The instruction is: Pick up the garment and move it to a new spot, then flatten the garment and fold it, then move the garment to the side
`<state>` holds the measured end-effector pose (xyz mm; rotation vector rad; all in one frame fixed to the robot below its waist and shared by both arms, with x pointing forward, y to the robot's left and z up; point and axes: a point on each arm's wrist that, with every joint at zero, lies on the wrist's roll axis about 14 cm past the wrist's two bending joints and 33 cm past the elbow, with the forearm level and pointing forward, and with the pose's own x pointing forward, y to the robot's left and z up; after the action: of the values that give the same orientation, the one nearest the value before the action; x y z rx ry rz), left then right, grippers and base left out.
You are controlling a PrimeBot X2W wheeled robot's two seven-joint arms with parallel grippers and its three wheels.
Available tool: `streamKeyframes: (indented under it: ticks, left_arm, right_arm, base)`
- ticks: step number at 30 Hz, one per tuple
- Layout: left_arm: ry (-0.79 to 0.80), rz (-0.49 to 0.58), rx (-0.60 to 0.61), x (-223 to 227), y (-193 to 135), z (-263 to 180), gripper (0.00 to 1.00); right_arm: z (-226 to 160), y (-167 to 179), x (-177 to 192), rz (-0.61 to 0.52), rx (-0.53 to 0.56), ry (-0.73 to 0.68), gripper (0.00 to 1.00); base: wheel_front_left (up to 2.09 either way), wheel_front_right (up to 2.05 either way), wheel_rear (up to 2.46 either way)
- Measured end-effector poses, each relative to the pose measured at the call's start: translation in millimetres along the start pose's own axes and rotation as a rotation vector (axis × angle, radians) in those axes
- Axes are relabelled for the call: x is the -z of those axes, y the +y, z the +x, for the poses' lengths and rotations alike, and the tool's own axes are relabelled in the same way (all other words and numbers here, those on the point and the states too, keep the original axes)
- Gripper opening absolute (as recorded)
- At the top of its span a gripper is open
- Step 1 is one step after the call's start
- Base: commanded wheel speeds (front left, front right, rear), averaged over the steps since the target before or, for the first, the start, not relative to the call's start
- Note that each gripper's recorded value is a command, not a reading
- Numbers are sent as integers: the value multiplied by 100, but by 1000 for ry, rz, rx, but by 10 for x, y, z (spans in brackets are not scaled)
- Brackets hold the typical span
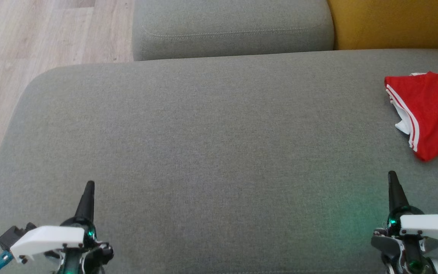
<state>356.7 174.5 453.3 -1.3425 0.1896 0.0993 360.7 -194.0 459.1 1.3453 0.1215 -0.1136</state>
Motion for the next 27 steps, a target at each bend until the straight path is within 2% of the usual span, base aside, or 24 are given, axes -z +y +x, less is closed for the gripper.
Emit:
streamKeyframes:
  ticks: [18, 27]
  left_arm:
    - [-17, -199, 75, -146, -164, 88, 0]
    - [-25, -231, 98, -192, -226, 117, 0]
  right_arm:
    - [91, 138, -122, 206, -46, -21, 0]
    - [96, 147, -150, 239, -52, -26, 0]
  base:
    - [0, 0, 0]
    - [0, 0, 0]
